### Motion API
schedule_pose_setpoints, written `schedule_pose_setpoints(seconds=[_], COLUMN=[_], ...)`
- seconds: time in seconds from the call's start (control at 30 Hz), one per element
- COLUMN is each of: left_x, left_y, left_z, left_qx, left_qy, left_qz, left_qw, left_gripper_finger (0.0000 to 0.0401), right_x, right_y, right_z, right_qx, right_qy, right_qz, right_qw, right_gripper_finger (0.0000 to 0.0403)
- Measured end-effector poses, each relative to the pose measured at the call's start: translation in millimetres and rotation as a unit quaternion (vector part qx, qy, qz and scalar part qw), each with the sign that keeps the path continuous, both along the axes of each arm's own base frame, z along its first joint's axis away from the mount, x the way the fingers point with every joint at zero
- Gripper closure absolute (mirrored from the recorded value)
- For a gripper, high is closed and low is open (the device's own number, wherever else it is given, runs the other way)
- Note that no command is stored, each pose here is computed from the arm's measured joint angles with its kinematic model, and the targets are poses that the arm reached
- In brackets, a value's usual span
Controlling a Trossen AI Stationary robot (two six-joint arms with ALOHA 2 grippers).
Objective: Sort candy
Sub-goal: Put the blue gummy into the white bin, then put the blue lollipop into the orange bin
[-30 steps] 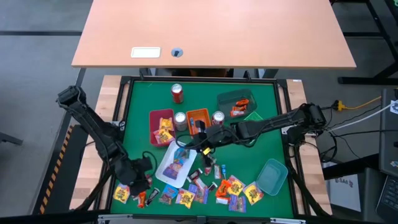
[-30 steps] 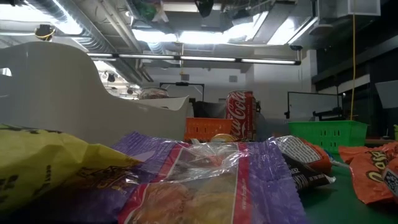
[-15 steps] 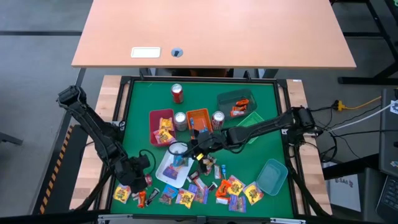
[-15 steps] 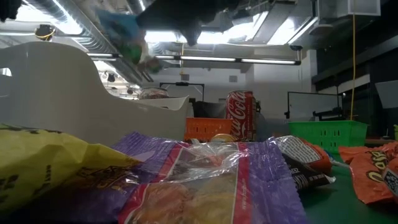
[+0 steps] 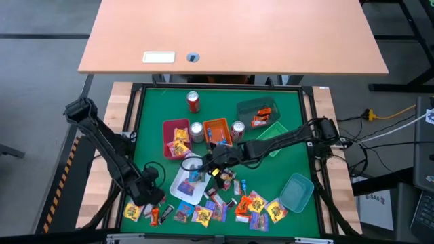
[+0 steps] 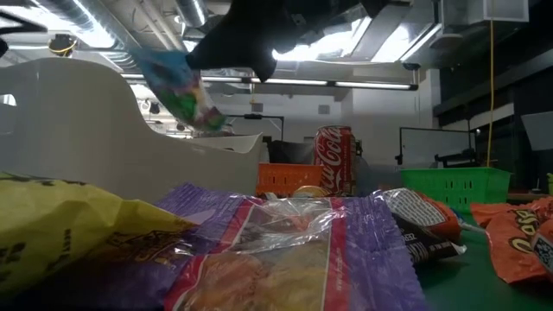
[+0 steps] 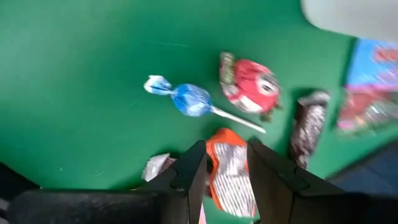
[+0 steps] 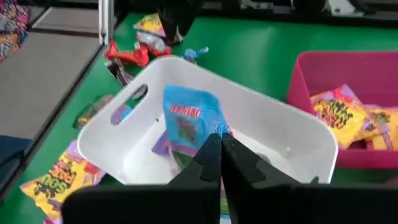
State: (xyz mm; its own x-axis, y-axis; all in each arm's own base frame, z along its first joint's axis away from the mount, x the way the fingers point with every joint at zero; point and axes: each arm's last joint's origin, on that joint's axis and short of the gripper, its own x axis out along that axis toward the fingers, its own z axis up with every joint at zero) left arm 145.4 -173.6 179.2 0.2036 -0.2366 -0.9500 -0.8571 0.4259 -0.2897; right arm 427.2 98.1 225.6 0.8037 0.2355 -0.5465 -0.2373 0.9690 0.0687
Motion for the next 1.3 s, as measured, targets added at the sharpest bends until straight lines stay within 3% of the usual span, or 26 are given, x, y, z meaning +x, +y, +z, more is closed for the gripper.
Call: schedule_pose_setpoints(seconds=[0.3,0.53,1.3], left_x=[1.7,1.0,18.6], left_y=[0.6,-1.6,-22.5], left_z=[-8.4,-8.1,-43.2], left_qx=[0.024,-0.006,-0.014], left_qy=[0.014,0.044,0.05], left_qz=[0.084,0.107,0.122], left_qw=[0.996,0.993,0.991], left_gripper_finger=[0.0296,0.0296,0.0296], right_x=[1.3,1.2,1.2], right_y=[0.3,0.3,0.3], right_z=[-4.9,-5.1,-5.0], right_qx=[-0.001,-0.002,-0.002], right_qy=[0.005,0.007,0.006], right_qz=[0.0,0.0,0.0], right_qw=[1.0,1.0,1.0], right_gripper_finger=[0.0302,0.0246,0.0237])
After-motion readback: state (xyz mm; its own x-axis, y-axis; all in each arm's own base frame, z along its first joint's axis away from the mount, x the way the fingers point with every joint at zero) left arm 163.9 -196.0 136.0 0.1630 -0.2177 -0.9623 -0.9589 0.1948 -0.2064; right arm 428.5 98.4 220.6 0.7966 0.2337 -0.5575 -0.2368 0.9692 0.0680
